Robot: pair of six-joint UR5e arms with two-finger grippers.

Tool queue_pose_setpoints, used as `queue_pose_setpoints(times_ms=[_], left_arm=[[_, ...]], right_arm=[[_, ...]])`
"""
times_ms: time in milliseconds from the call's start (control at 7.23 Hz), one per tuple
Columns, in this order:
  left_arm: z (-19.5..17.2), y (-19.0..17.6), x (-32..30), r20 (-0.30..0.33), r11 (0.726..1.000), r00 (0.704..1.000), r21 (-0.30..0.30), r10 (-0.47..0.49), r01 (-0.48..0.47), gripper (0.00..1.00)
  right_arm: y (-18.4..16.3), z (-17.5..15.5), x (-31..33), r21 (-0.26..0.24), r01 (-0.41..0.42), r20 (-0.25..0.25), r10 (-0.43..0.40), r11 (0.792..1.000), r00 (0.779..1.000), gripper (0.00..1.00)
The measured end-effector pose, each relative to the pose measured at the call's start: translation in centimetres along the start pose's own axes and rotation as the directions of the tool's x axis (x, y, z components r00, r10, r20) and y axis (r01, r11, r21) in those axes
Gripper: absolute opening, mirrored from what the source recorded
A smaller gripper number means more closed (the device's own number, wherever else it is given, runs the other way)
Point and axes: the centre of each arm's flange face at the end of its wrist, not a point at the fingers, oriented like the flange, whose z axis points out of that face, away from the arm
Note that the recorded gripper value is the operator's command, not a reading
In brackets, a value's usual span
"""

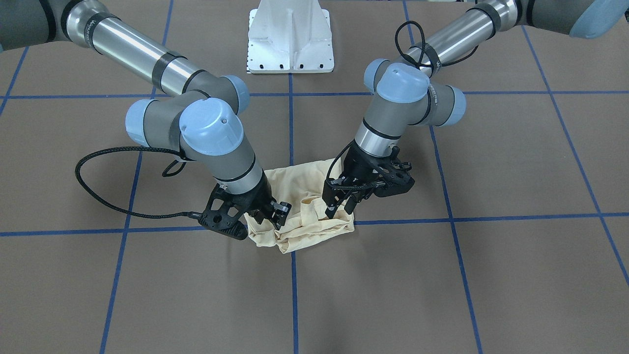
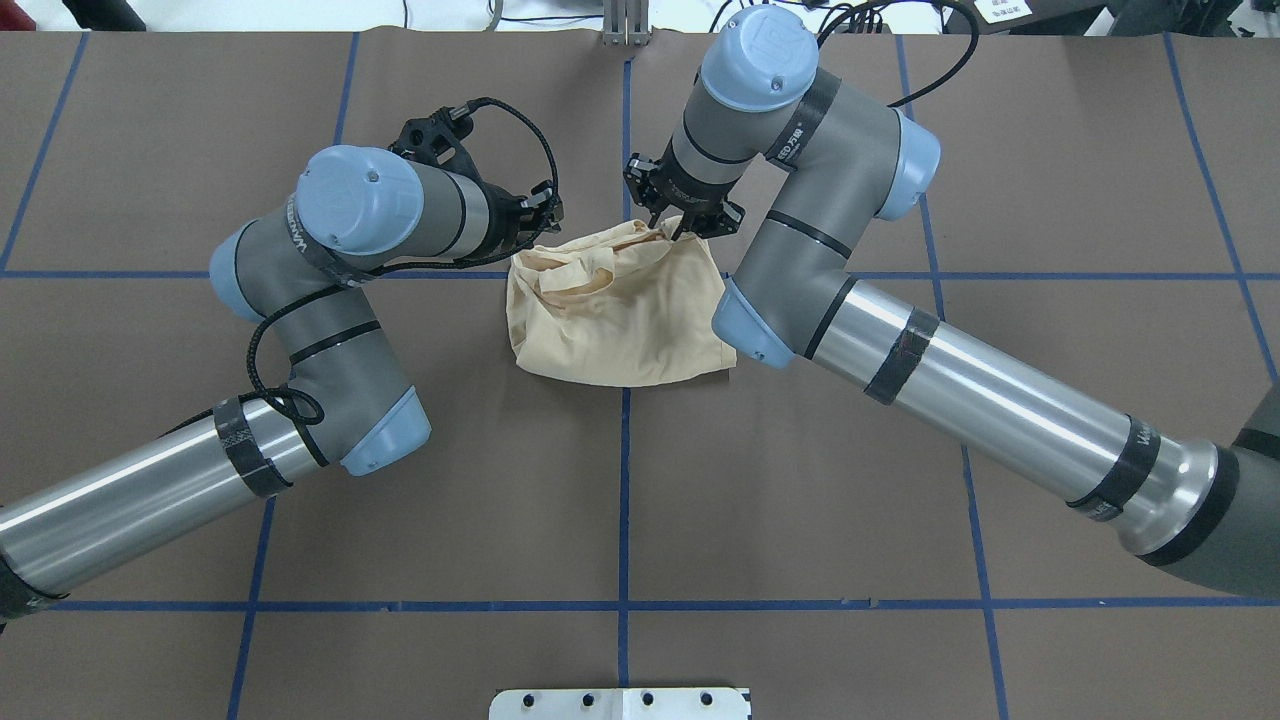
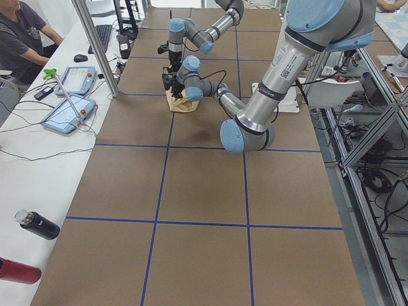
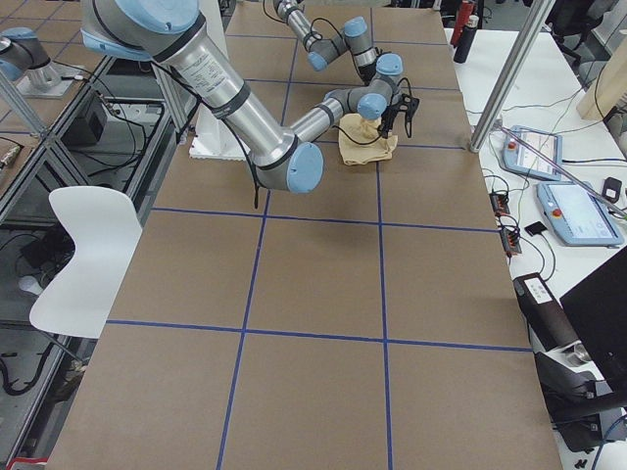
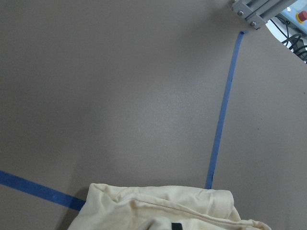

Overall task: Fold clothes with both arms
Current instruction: 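Release the shirt and raise the left gripper while the right gripper presses the fold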

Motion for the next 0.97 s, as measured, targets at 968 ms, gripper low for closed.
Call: queue_pose_setpoints(times_ms=[968], left_arm=[[-9.0, -9.7, -5.9, -0.010, 0.992, 0.992, -0.025, 0.122, -0.123, 1.00]], right_arm=[[9.9, 2.1, -1.6, -0.023, 0.223, -0.002, -0.223, 0.974, 0.975, 1.00]])
